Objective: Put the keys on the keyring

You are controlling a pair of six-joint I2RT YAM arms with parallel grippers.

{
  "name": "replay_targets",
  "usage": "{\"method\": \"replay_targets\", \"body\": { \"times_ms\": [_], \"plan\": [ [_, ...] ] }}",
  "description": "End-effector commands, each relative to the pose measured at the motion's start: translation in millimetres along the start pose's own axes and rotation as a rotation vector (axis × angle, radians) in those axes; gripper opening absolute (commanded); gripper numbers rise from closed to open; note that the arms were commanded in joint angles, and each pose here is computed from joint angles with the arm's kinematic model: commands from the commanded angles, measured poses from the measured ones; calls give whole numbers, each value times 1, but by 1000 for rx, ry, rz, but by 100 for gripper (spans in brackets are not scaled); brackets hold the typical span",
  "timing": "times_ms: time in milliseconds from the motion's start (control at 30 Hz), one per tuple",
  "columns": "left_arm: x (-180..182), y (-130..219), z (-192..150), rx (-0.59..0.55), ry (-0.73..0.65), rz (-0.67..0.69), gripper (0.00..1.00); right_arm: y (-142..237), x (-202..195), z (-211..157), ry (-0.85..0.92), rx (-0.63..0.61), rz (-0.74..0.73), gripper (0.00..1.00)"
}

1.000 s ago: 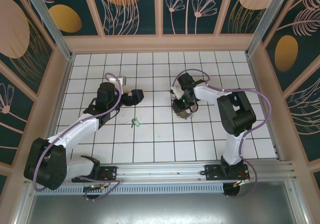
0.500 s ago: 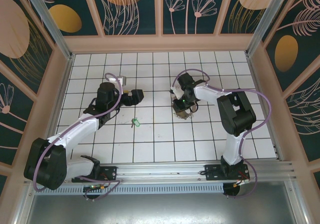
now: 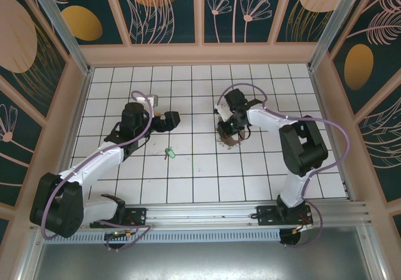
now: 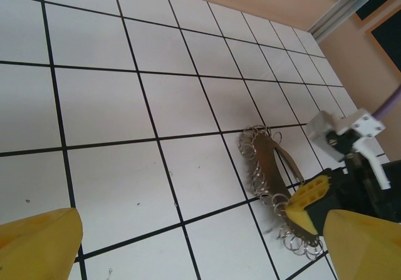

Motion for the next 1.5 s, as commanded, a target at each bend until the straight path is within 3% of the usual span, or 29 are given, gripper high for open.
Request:
{"method": "replay_targets", "body": {
  "times_ms": [0, 533, 733, 1000, 1467],
  "plan": [
    [-11, 7, 14, -33, -34, -18, 98, 22, 13, 12, 70, -97, 20, 0],
    [-27, 16, 25, -35, -94, -65, 96, 81, 48, 24, 245, -429, 62, 0],
    [-37, 20, 25, -35, -130, -130, 87, 109, 69, 18, 338, -600, 143, 0],
    [-69, 30, 28, -25, -174, -340, 76, 129, 94, 6, 468, -700, 266, 0],
    [-142, 99, 43, -49, -375, -744, 38, 195, 132, 8, 600, -906, 401, 0]
  ]
}}
Point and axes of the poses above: each hand's point on the last joint's axis, 136 mm out from that joint toward the fingers, its own y axis back along the fingers, its own x axis along the line the jaws close on, z = x × y, the point moved 4 cm from there along y, back along the fingers, and after that the axes turned 1 degree about y, right-handed, at the moved point
